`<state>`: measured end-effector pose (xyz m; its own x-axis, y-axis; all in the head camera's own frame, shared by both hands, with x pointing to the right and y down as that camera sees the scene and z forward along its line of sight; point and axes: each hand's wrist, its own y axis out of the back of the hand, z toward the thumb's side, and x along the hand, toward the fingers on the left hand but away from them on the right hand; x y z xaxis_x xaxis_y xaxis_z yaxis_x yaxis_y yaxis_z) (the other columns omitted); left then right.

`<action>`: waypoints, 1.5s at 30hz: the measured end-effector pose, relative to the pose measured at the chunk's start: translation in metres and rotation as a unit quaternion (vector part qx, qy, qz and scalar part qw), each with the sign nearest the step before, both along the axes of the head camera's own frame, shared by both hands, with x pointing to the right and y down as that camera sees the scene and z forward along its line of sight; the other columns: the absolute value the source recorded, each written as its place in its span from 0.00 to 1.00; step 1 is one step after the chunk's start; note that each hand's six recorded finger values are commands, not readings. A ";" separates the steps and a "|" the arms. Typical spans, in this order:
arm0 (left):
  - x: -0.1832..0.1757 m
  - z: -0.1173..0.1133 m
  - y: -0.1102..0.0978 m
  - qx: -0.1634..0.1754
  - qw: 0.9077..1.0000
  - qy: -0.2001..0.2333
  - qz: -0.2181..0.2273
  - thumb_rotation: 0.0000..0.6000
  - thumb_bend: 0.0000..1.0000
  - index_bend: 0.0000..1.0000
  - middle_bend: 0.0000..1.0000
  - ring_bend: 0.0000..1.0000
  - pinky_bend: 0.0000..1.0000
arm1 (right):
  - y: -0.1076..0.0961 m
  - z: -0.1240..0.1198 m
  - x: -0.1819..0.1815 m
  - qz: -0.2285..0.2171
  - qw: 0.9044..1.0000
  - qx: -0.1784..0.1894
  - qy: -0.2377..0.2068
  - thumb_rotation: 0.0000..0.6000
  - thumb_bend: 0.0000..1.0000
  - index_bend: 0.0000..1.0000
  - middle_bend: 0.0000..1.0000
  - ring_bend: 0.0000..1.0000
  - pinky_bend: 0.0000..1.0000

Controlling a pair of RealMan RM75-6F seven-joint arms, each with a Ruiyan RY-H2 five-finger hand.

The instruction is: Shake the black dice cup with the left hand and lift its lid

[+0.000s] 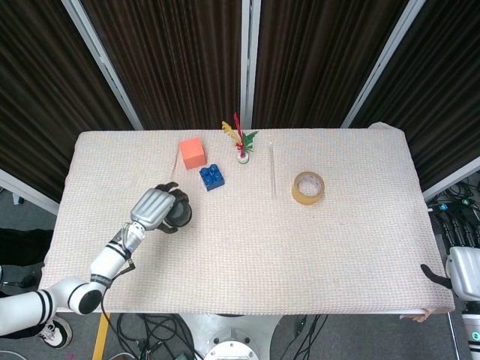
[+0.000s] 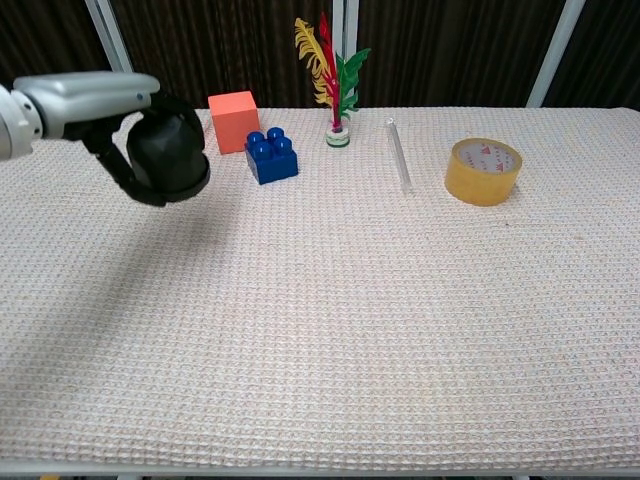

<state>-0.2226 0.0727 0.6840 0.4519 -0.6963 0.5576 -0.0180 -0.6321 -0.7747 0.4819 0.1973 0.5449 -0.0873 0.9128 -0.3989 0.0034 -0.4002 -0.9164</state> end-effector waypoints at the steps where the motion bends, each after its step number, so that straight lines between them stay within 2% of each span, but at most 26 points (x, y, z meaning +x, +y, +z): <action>1: 0.003 -0.006 -0.004 0.004 1.000 0.006 0.000 1.00 0.23 0.38 0.48 0.16 0.26 | 0.000 0.000 0.000 0.001 1.000 0.000 0.000 1.00 0.08 0.00 0.00 0.00 0.00; 3: 0.007 -0.016 -0.008 0.003 1.000 0.014 -0.004 1.00 0.23 0.38 0.49 0.17 0.27 | 0.001 0.001 0.001 0.002 1.000 -0.001 -0.001 1.00 0.08 0.00 0.00 0.00 0.00; 5: 0.005 -0.014 -0.004 -0.008 1.000 0.011 -0.007 1.00 0.23 0.38 0.49 0.17 0.27 | 0.002 0.003 0.001 0.003 1.000 -0.005 -0.002 1.00 0.08 0.00 0.00 0.00 0.00; 9: -0.011 0.020 0.012 -0.060 0.998 -0.015 -0.026 1.00 0.23 0.38 0.49 0.17 0.27 | 0.001 0.001 0.003 0.004 1.000 -0.005 -0.001 1.00 0.08 0.00 0.00 0.00 0.00; 12: -0.019 0.031 0.007 -0.064 0.997 -0.026 -0.043 1.00 0.23 0.38 0.49 0.17 0.27 | -0.001 -0.003 0.004 0.005 1.000 0.004 0.001 1.00 0.08 0.00 0.00 0.00 0.00; 14: -0.014 0.024 -0.002 -0.048 0.998 -0.021 -0.037 1.00 0.23 0.38 0.49 0.17 0.27 | -0.001 -0.003 0.004 0.007 1.000 0.005 0.001 1.00 0.08 0.00 0.00 0.00 0.00; 18: 0.012 -0.017 -0.025 -0.002 1.000 0.011 -0.015 1.00 0.23 0.38 0.49 0.17 0.27 | 0.001 0.000 0.002 0.003 1.000 -0.002 0.000 1.00 0.08 0.00 0.00 0.00 0.00; 20: 0.020 -0.034 -0.028 0.009 1.000 0.023 -0.008 1.00 0.23 0.38 0.49 0.17 0.26 | 0.002 0.001 0.002 0.003 1.000 -0.004 -0.001 1.00 0.08 0.00 0.00 0.00 0.00; 22: 0.024 -0.041 -0.021 0.002 1.000 0.030 -0.004 1.00 0.23 0.38 0.49 0.17 0.26 | 0.002 0.002 0.003 0.003 1.000 -0.006 -0.001 1.00 0.08 0.00 0.00 0.00 0.00; 24: 0.022 -0.031 -0.009 -0.023 0.999 0.026 -0.006 1.00 0.23 0.38 0.49 0.17 0.26 | 0.001 0.003 0.004 0.005 1.000 -0.006 0.000 1.00 0.08 0.00 0.00 0.00 0.00; 27: 0.008 -0.005 0.003 -0.055 0.998 0.003 -0.016 1.00 0.23 0.38 0.49 0.17 0.26 | 0.001 0.001 0.005 0.007 1.000 -0.003 0.001 1.00 0.08 0.00 0.00 0.00 0.00; 30: -0.007 0.017 0.005 -0.063 0.998 -0.021 -0.024 1.00 0.23 0.38 0.49 0.17 0.26 | 0.001 -0.001 0.007 0.009 1.000 0.001 0.003 1.00 0.08 0.00 0.00 0.00 0.00; 33: -0.009 0.021 0.003 -0.059 0.998 -0.027 -0.022 1.00 0.23 0.38 0.49 0.17 0.26 | 0.001 0.000 0.006 0.009 1.000 -0.001 0.002 1.00 0.08 0.00 0.00 0.00 0.00; 38: 0.027 0.014 0.000 -0.056 0.998 0.000 0.008 1.00 0.23 0.38 0.49 0.17 0.24 | 0.002 0.002 0.005 0.006 1.000 -0.005 0.003 1.00 0.08 0.00 0.00 0.00 0.00; 42: 0.084 0.005 0.009 -0.049 0.996 0.041 0.060 1.00 0.23 0.38 0.49 0.17 0.24 | 0.000 0.005 0.003 0.010 1.000 -0.007 0.001 1.00 0.08 0.00 0.00 0.00 0.00; 45: 0.089 0.002 0.010 -0.036 0.996 0.041 0.072 1.00 0.23 0.38 0.49 0.17 0.24 | 0.001 0.006 0.001 0.006 1.000 -0.008 -0.001 1.00 0.08 0.00 0.00 0.00 0.00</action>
<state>-0.1333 0.0829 0.6858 0.5914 -0.5802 0.5601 0.0154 -0.6863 -0.7271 0.4827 0.1978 0.5512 -0.0984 0.9050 -0.4138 0.0099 -0.4150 -0.9098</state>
